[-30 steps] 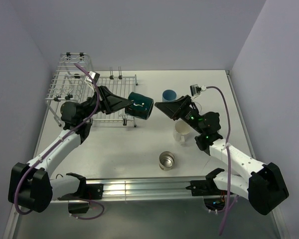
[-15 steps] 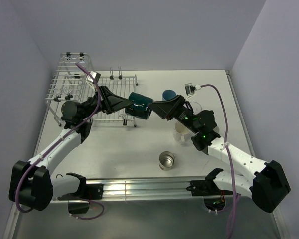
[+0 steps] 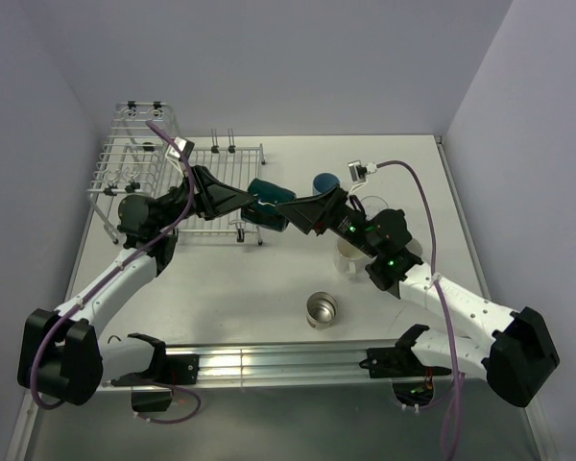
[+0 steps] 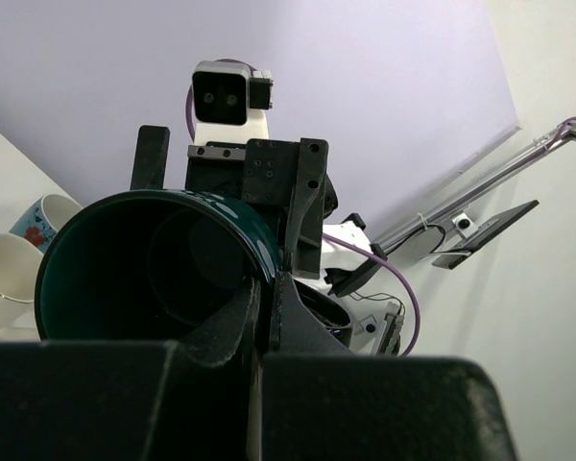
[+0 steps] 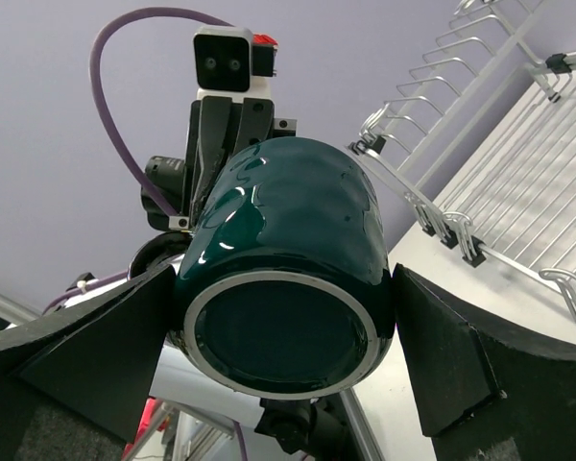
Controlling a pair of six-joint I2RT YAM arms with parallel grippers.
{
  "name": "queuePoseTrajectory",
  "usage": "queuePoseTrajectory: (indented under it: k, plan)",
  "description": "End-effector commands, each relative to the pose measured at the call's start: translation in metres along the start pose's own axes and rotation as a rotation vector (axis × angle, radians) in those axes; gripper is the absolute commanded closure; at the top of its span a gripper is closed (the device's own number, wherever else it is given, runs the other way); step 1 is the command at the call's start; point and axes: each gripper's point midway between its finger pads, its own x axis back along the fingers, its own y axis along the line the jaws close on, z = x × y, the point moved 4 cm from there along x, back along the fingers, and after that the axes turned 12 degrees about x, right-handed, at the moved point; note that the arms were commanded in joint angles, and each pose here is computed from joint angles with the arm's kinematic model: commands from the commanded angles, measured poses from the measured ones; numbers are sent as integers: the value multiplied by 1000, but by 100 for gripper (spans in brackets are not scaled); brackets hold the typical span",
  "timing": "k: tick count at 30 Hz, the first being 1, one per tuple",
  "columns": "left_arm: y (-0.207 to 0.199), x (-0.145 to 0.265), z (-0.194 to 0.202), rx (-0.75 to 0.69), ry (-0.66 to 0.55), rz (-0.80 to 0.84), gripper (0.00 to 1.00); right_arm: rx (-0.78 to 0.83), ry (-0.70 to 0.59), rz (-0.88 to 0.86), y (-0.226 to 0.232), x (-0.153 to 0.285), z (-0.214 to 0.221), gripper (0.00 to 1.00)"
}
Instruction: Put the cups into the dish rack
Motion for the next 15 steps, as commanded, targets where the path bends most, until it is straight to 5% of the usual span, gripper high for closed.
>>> queuePoseTrajectory:
  k: [1, 10, 15]
  plan:
    - [-34, -5, -4, -121, -10, 108, 100, 31, -5, -39, 9, -5, -4, 0]
    - [-29, -3, -2, -118, -10, 100, 100, -14, 29, -71, 13, -8, 1, 3]
    - [-29, -3, -2, -127, -13, 96, 100, -54, 54, -104, 18, -11, 4, 36]
